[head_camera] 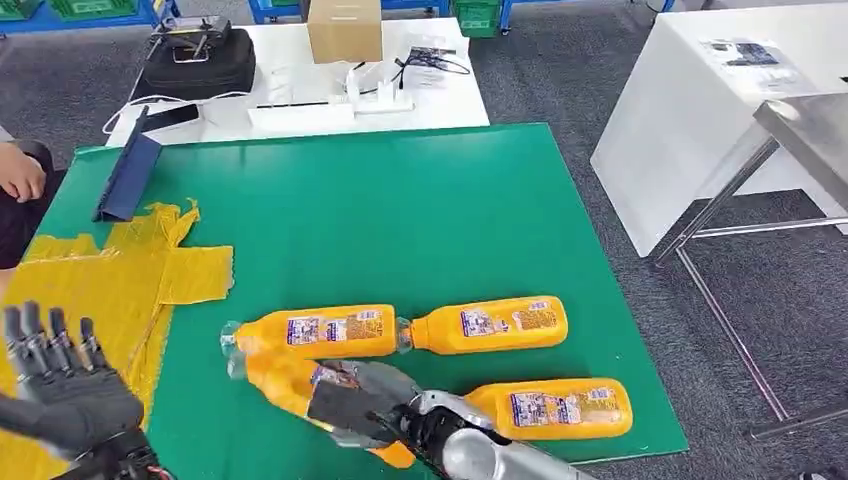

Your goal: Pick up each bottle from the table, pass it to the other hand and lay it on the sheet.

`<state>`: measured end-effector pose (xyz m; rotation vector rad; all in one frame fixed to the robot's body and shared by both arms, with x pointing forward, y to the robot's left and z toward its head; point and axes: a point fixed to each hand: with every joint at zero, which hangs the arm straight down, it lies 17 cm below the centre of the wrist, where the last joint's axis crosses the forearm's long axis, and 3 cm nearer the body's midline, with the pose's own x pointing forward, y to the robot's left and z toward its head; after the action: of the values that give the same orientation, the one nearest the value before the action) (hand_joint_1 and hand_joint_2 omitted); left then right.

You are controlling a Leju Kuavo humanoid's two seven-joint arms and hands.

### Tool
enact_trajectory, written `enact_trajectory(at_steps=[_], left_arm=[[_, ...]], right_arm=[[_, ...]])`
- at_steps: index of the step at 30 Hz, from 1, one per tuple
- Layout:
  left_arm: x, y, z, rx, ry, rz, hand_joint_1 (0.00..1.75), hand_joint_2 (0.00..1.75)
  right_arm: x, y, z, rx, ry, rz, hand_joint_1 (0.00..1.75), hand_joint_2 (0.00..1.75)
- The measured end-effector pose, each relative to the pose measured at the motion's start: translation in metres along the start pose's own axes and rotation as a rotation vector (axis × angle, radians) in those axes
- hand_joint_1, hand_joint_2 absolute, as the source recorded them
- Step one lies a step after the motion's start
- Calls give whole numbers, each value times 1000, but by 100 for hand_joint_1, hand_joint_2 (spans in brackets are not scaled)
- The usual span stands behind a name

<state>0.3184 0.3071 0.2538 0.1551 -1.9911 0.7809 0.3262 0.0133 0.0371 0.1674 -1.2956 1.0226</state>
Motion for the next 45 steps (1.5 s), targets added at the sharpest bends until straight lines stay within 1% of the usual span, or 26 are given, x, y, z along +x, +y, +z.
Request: enact_trajectory(at_steps=[1, 2, 6, 9, 12, 14, 16, 19, 20, 22, 26, 31, 34, 36, 38, 40, 45], left_arm=[[4, 10, 0, 30, -11, -8, 0, 0], [7, 16, 0, 49, -15, -14, 0, 175], [12, 26, 1, 78, -20, -21, 0, 175], [-2, 20, 6, 27, 67, 9, 0, 175], [-16, 2, 22, -110, 162, 40, 0, 175], [-22, -19, 33, -221, 206, 78, 0, 175], [-26, -36, 42, -298, 233, 106, 0, 175], [-30, -56, 56, -404, 288, 161, 0, 175], [-30, -71, 67, -486, 317, 207, 0, 175], [-29, -87, 82, -574, 348, 252, 0, 175], [-32, -93, 92, -621, 372, 264, 0, 175], [-28, -110, 121, -762, 438, 332, 0, 175], [-19, -117, 134, -835, 442, 358, 0, 175], [-16, -121, 142, -877, 444, 368, 0, 175], [-15, -122, 144, -894, 442, 374, 0, 175], [-13, -127, 142, -907, 447, 388, 0, 175], [-14, -135, 138, -928, 456, 388, 0, 175]], right_arm=[[17, -10, 5, -51, -43, -42, 175, 175], [32, -17, 9, -80, -77, -69, 175, 175], [64, -30, 26, -145, -181, -134, 175, 175], [92, -45, 44, -214, -290, -152, 175, 175], [107, -51, 72, -266, -395, -128, 175, 175], [105, -57, 86, -288, -416, -130, 175, 175], [104, -65, 95, -306, -423, -132, 175, 175], [102, -68, 101, -312, -418, -132, 175, 175], [100, -69, 102, -307, -416, -126, 175, 175], [97, -68, 104, -300, -409, -121, 175, 175], [92, -69, 106, -298, -399, -115, 175, 175], [87, -55, 103, -231, -390, -65, 175, 175], [82, -45, 96, -175, -377, -25, 175, 175], [76, -33, 89, -111, -359, 13, 175, 175], [73, -21, 83, -47, -346, 49, 175, 175], [80, -15, 70, 9, -327, 85, 175, 175], [106, 7, 59, 112, -360, 138, 175, 175]])
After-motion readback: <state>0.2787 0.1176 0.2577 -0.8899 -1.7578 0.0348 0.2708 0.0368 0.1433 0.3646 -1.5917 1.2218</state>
